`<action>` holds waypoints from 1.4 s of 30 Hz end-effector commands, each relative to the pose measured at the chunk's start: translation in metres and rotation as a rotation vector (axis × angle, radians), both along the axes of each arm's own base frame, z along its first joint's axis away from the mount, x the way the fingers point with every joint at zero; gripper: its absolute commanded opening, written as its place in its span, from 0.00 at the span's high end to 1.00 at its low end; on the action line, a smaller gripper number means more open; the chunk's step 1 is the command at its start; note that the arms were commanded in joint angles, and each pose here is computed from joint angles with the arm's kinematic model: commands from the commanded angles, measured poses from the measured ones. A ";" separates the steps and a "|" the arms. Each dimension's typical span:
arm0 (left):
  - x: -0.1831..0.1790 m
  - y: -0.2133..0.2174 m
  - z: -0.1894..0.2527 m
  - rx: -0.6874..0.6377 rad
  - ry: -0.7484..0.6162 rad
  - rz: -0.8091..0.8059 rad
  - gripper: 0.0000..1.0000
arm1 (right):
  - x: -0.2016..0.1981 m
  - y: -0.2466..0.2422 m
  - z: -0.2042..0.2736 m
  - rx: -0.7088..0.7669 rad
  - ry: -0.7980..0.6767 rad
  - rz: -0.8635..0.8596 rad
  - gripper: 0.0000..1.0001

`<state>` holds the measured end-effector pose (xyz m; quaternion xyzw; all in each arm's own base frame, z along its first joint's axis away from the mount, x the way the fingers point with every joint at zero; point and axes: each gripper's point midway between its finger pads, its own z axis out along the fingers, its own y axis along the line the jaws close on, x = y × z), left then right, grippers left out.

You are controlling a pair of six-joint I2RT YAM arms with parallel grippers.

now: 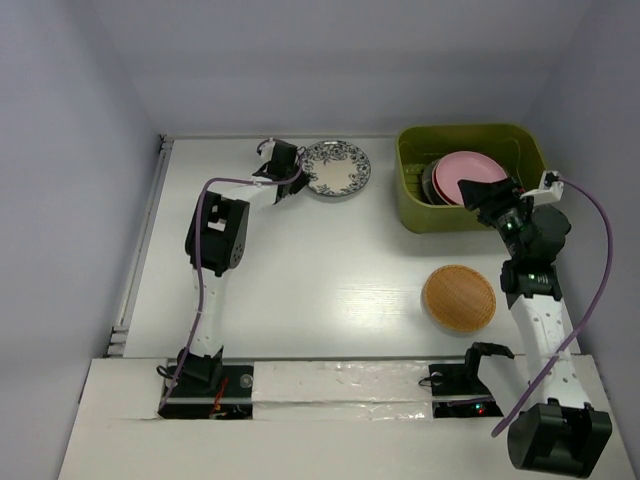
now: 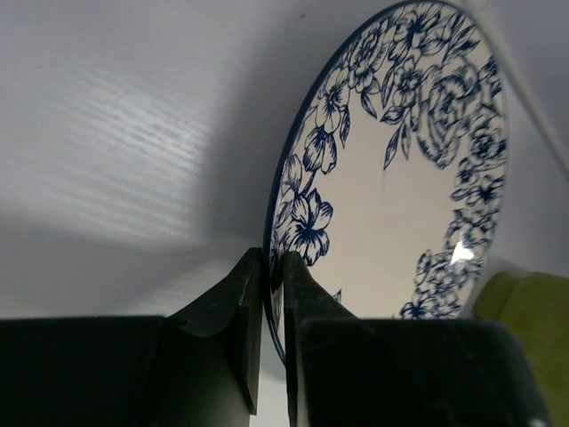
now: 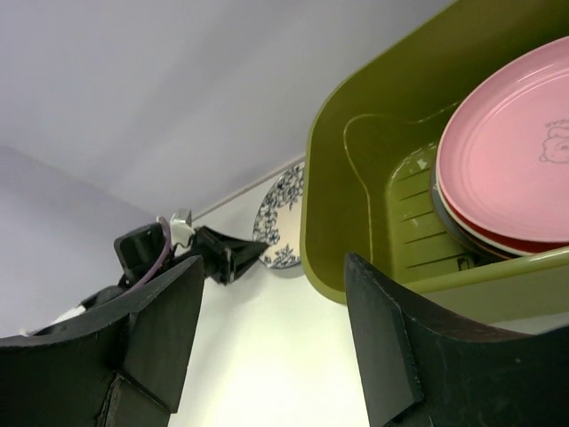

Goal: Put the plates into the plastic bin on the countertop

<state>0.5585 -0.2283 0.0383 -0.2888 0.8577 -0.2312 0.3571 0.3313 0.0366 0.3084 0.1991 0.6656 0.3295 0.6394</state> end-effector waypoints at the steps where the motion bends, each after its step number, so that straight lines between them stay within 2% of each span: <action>1: 0.000 0.006 -0.006 -0.006 -0.001 0.021 1.00 | -0.006 0.012 0.008 -0.040 -0.034 0.065 0.31; 3: -0.001 0.006 0.005 -0.020 -0.030 0.016 1.00 | -0.009 0.015 0.009 -0.056 -0.037 0.076 0.31; 4: -0.001 0.011 0.021 -0.033 -0.076 0.020 1.00 | -0.010 0.016 0.008 -0.057 -0.034 0.078 0.34; 5: -0.003 0.012 0.030 -0.037 -0.100 0.017 1.00 | -0.013 0.021 0.010 -0.060 -0.042 0.094 0.41; 9: -0.015 0.026 0.074 -0.071 -0.206 0.017 1.00 | -0.017 0.046 0.013 -0.057 -0.049 0.172 0.96; 12: -0.033 0.028 0.098 -0.126 -0.261 -0.009 1.00 | -0.017 0.069 0.014 -0.055 -0.045 0.234 0.98; 14: -0.043 0.032 0.110 -0.156 -0.292 -0.011 1.00 | -0.016 0.079 0.014 -0.041 -0.046 0.261 0.96; 17: -0.057 0.030 0.121 -0.194 -0.319 -0.035 1.00 | -0.015 0.098 0.002 -0.039 -0.021 0.310 0.75; 18: -0.059 0.034 0.124 -0.203 -0.328 -0.038 1.00 | -0.014 0.102 -0.001 -0.041 -0.013 0.312 0.60; 20: -0.067 0.034 0.137 -0.219 -0.358 -0.046 1.00 | -0.014 0.117 -0.011 -0.045 0.019 0.346 0.47; 21: -0.071 0.034 0.140 -0.227 -0.364 -0.054 1.00 | -0.011 0.120 -0.015 -0.045 0.031 0.341 0.36; 23: -0.079 0.034 0.156 -0.246 -0.401 -0.064 1.00 | -0.009 0.137 -0.025 -0.046 0.064 0.382 0.26; 24: -0.087 0.034 0.166 -0.265 -0.421 -0.076 1.00 | -0.007 0.141 -0.027 -0.043 0.069 0.386 0.18; 30: -0.118 0.037 0.197 -0.307 -0.486 -0.109 1.00 | 0.008 0.157 -0.045 -0.023 0.118 0.381 0.06; 36: -0.157 0.042 0.219 -0.343 -0.536 -0.143 1.00 | 0.019 0.166 -0.057 -0.022 0.149 0.375 0.04; 42: -0.191 0.034 0.229 -0.379 -0.552 -0.215 1.00 | 0.027 0.185 -0.072 -0.031 0.185 0.439 0.01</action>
